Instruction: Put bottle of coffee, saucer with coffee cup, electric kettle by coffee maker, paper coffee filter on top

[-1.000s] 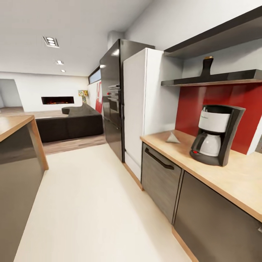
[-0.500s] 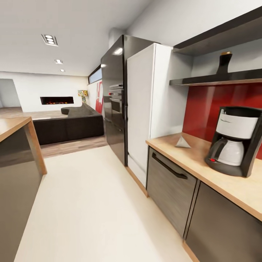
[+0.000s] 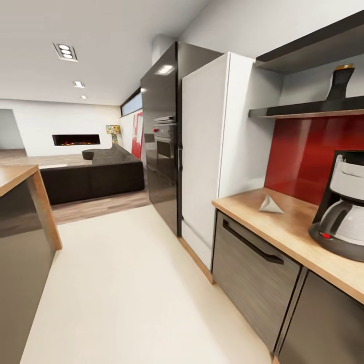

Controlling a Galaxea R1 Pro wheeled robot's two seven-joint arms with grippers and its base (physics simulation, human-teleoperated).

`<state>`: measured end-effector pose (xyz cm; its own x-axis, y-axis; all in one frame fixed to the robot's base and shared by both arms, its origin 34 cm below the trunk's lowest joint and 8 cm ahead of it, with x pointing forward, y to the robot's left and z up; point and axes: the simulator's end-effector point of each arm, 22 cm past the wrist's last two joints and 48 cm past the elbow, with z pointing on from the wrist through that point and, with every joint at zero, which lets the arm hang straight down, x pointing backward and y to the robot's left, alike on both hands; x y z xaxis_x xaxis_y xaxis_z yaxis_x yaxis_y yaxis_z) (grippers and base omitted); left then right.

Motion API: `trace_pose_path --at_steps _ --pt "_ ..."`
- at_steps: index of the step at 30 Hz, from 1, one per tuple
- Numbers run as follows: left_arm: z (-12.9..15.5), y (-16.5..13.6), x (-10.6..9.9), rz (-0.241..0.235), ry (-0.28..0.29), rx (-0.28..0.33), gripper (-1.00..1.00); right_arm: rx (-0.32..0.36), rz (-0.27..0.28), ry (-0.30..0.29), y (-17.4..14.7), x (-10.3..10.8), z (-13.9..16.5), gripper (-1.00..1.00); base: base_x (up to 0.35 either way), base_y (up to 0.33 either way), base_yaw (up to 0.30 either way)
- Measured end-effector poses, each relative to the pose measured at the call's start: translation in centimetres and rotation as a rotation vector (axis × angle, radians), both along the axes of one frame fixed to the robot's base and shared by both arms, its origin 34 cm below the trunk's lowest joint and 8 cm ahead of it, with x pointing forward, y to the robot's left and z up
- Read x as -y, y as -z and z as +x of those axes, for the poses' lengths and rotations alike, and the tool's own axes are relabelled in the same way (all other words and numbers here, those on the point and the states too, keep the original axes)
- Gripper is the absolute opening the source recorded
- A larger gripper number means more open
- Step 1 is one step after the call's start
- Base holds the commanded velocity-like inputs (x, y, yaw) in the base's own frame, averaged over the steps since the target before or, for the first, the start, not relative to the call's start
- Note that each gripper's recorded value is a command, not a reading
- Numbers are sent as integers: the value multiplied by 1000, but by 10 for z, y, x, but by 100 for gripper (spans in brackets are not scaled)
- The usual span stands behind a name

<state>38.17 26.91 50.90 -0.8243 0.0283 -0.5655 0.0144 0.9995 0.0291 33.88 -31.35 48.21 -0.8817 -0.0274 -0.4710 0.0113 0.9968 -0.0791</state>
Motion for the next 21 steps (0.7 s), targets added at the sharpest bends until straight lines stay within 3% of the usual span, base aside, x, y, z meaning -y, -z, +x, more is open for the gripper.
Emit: trace_pose_path --at_steps 7,21 --pt "0 0 0 0 0 0 100 -1 1 0 0 0 0 100 258 153 -224" --pt "0 0 0 0 -2 1 100 -2 1 -1 1 0 0 100 24 10 -256"
